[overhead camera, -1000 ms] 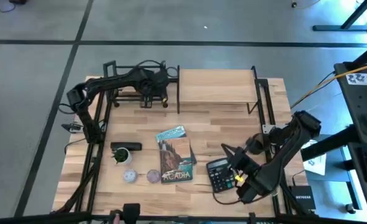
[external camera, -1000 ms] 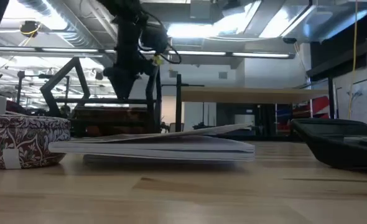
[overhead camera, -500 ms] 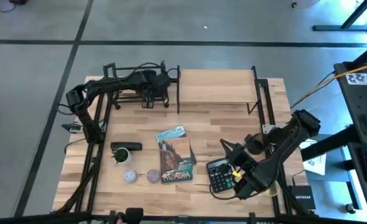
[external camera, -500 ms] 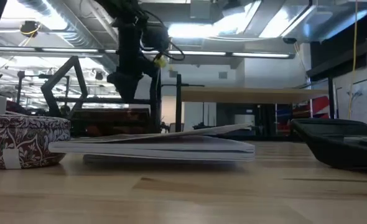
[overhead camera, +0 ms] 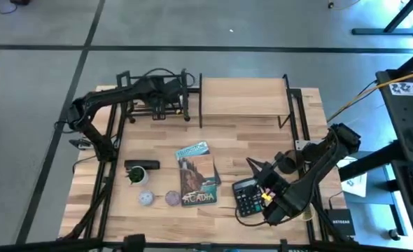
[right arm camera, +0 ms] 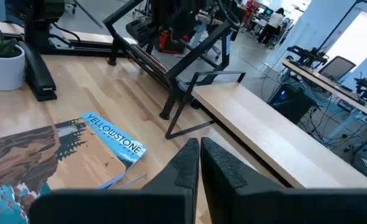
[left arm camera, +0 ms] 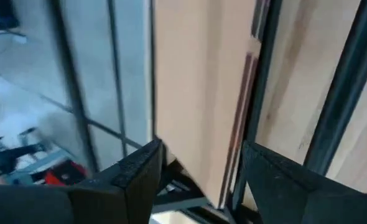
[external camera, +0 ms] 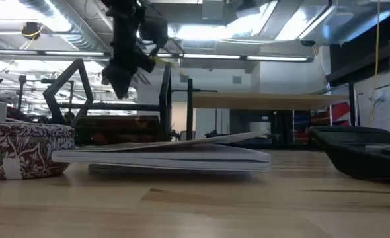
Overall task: Stock shelves
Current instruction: Remove the top red book from the bookshelf
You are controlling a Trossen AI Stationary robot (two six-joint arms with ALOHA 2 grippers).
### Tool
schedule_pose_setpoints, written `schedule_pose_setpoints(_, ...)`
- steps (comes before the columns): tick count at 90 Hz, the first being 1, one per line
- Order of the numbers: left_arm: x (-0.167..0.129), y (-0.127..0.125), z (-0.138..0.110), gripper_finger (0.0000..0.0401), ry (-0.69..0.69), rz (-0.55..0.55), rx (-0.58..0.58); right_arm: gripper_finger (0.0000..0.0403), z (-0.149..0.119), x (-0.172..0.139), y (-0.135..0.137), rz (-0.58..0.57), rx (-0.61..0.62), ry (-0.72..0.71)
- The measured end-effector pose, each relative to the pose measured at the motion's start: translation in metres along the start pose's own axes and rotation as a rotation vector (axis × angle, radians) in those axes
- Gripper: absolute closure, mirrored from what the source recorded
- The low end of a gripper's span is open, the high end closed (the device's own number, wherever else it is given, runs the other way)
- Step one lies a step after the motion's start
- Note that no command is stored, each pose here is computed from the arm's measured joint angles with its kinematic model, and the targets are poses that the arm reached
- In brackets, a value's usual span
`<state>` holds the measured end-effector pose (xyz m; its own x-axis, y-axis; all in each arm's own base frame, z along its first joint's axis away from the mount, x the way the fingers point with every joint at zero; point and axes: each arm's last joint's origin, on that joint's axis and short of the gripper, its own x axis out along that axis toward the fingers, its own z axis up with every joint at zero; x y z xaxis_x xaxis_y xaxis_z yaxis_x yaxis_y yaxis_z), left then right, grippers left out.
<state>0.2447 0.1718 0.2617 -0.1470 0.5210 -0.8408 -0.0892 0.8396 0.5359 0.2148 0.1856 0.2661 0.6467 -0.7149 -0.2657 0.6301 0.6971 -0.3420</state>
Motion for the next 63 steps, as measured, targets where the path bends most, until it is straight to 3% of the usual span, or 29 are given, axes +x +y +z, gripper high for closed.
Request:
schedule_pose_setpoints(31,0.037,-0.004,-0.009,0.0196,-0.05,-0.145,0.005,0.0402,0.002,0.012,-0.002,-0.04,0.006,0.024)
schedule_pose_setpoints(52,0.051,-0.009,-0.007,0.0197,-0.094,-0.097,-0.001,0.0402,0.003,0.015,-0.002,-0.05,0.012,0.017)
schedule_pose_setpoints(63,0.057,-0.009,-0.009,0.0221,-0.099,-0.09,-0.024,0.0402,0.004,0.015,-0.002,-0.051,0.012,0.019)
